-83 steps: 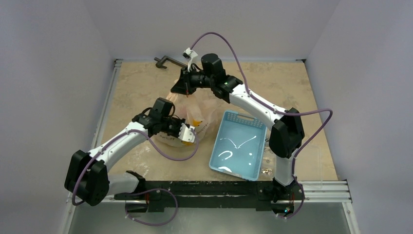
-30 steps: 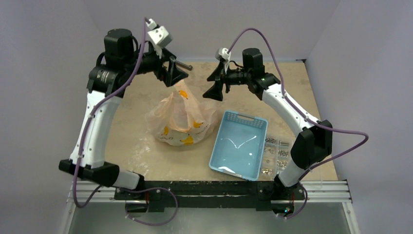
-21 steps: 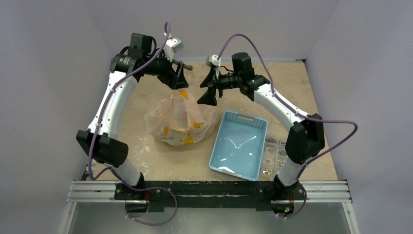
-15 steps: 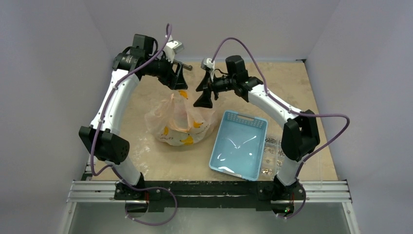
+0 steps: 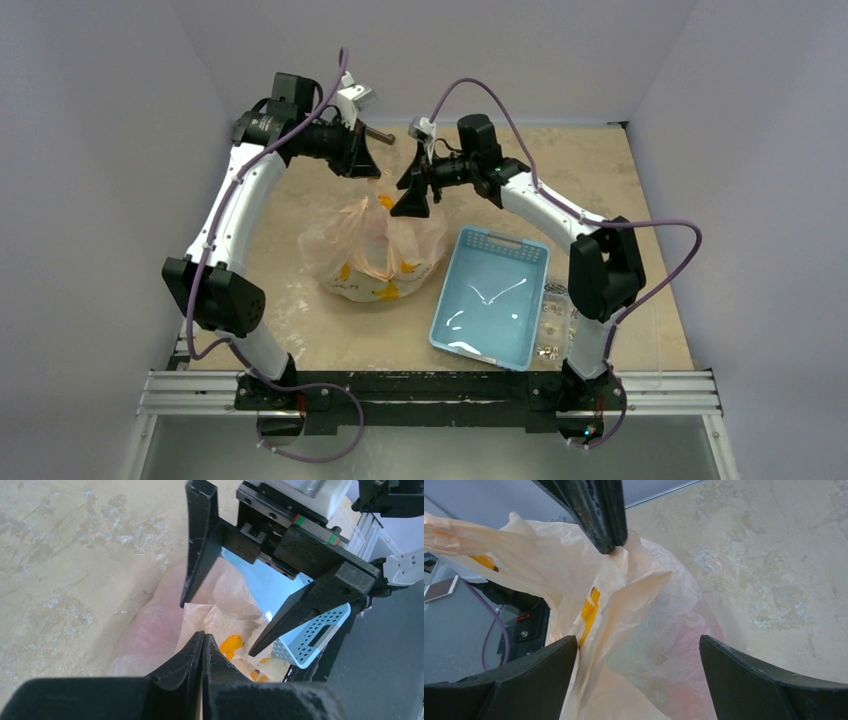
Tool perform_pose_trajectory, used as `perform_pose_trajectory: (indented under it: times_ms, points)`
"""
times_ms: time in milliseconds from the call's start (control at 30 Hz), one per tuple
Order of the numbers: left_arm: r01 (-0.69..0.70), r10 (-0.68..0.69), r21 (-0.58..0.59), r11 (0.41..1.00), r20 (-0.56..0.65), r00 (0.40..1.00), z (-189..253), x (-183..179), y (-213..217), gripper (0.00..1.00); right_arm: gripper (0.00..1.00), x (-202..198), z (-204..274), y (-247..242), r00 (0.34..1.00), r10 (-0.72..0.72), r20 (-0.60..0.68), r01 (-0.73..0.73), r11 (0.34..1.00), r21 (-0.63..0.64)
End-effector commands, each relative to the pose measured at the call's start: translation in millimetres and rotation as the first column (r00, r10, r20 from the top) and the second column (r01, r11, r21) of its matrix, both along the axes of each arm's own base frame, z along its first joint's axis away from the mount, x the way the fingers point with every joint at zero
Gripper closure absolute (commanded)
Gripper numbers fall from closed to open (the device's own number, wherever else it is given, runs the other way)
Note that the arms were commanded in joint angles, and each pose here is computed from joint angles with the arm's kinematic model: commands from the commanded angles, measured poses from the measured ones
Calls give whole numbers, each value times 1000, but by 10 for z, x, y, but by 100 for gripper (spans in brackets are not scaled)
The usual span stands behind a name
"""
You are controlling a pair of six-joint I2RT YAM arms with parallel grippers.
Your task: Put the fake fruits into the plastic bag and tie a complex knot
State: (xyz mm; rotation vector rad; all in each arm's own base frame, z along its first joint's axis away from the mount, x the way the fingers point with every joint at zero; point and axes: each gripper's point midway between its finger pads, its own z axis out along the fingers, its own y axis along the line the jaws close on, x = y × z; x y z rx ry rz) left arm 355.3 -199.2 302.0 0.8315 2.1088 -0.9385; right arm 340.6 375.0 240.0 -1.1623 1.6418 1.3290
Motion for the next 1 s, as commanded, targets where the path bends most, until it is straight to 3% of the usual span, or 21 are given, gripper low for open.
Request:
perform_pose_trajectory:
  times_ms: [0,100,200,333,367,433,500,567,667,767,867,967]
  points:
    - [-28,37,-80,996,120,992,336,84,68,100,23,-164,247,89,997,72,-7,-71,995,74]
    - [-34,49,-102,994,156,986,419,150,80,100,36,-201,239,133,996,84,-20,-82,994,77]
    - [-50,76,-136,989,190,979,533,207,132,100,43,-214,184,174,995,89,-32,-87,994,69]
    - [-35,62,-121,992,228,972,568,151,207,100,74,-167,119,211,996,77,-46,-74,995,62]
    - [-31,58,-116,993,232,971,587,105,256,95,85,-145,109,217,996,71,-46,-68,996,60]
    - [13,24,-145,989,250,968,706,-42,395,51,96,-100,71,223,998,49,-47,-47,998,50]
    - [64,-25,-133,989,280,960,765,-249,568,27,98,-76,35,220,998,40,-40,-39,998,41]
    - [122,-96,-55,991,339,936,749,-493,726,17,97,-74,47,219,999,49,-20,-48,998,39]
    - [254,-270,94,963,393,879,627,-939,791,16,92,-57,56,203,999,44,-2,-44,999,22]
    - [346,-376,146,927,396,838,478,-1214,781,13,80,-71,92,205,999,49,4,-49,999,24]
    - [376,-434,219,900,395,810,312,-1222,756,1,57,-81,134,205,999,52,11,-52,998,30]
    - [382,-449,239,893,419,789,292,-1096,572,0,29,-80,226,193,999,47,23,-47,998,40]
